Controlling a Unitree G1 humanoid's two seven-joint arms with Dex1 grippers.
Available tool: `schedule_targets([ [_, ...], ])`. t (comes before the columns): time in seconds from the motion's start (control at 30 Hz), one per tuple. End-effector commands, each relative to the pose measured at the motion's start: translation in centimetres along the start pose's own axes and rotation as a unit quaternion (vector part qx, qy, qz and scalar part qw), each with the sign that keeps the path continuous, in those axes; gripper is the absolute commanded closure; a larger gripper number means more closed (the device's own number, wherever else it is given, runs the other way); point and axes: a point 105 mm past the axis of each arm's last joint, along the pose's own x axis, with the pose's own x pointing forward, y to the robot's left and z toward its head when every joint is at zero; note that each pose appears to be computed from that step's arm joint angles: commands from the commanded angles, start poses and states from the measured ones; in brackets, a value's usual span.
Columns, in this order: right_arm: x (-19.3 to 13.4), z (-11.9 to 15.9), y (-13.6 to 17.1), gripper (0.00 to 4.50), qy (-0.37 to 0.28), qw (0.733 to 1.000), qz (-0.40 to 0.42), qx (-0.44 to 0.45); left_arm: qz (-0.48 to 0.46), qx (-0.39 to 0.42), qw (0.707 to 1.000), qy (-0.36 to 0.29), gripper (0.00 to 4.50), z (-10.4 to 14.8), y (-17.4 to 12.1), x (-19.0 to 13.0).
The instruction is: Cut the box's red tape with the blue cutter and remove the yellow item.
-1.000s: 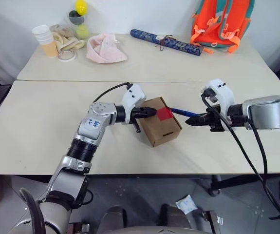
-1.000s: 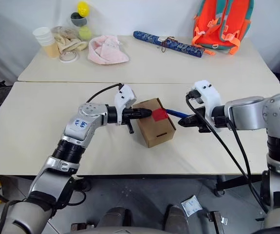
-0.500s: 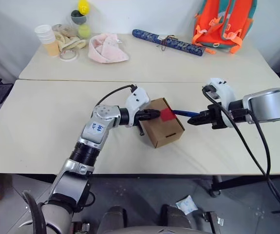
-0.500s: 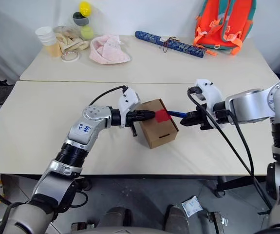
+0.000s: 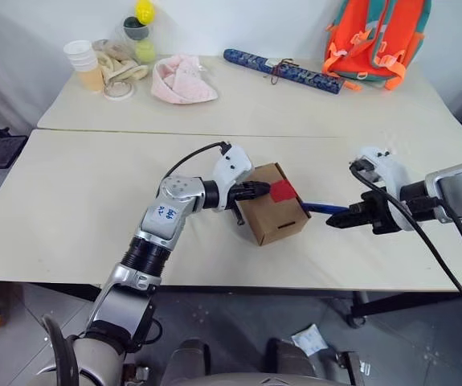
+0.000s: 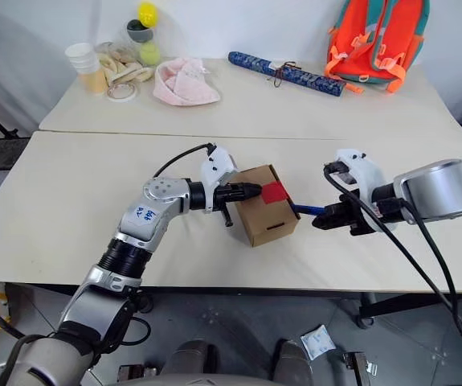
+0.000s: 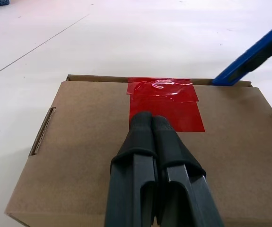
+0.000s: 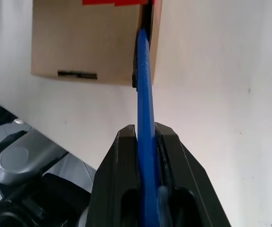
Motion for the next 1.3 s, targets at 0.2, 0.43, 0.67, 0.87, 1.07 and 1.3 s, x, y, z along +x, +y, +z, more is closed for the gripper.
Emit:
schedule_targets([
  [0.2, -5.0, 1.0, 0.6, 4.39, -0.064, 0.998, -0.005, -0.020, -0.030, -0.026, 0.998, 0.038, 4.50, -2.9, -1.1, 0.1],
  [0.43, -8.0, 1.8, -0.1, 4.39, -0.136, 0.990, -0.024, -0.006, -0.042, -0.009, 0.999, 0.024, 4.50, -1.8, 0.2, -1.1],
  [0.67, -6.0, 0.6, -6.4, 4.39, -0.238, 0.966, -0.095, 0.020, -0.049, -0.005, 0.999, -0.013, 4.50, -0.2, 0.9, -1.9],
  [0.87, -1.8, -2.4, -12.6, 4.39, -0.276, 0.947, -0.164, -0.020, -0.048, -0.005, 0.998, -0.035, 4.50, 0.9, 1.4, -2.2],
  [1.07, 0.3, -3.6, -15.6, 3.66, -0.300, 0.937, -0.170, -0.054, -0.046, -0.006, 0.998, -0.047, 4.50, 1.5, 2.0, -3.4],
  [1.3, -2.2, -5.1, -15.0, 1.35, -0.280, 0.941, -0.143, -0.125, -0.027, -0.003, 0.998, -0.060, 4.50, 2.1, 3.3, -6.2],
])
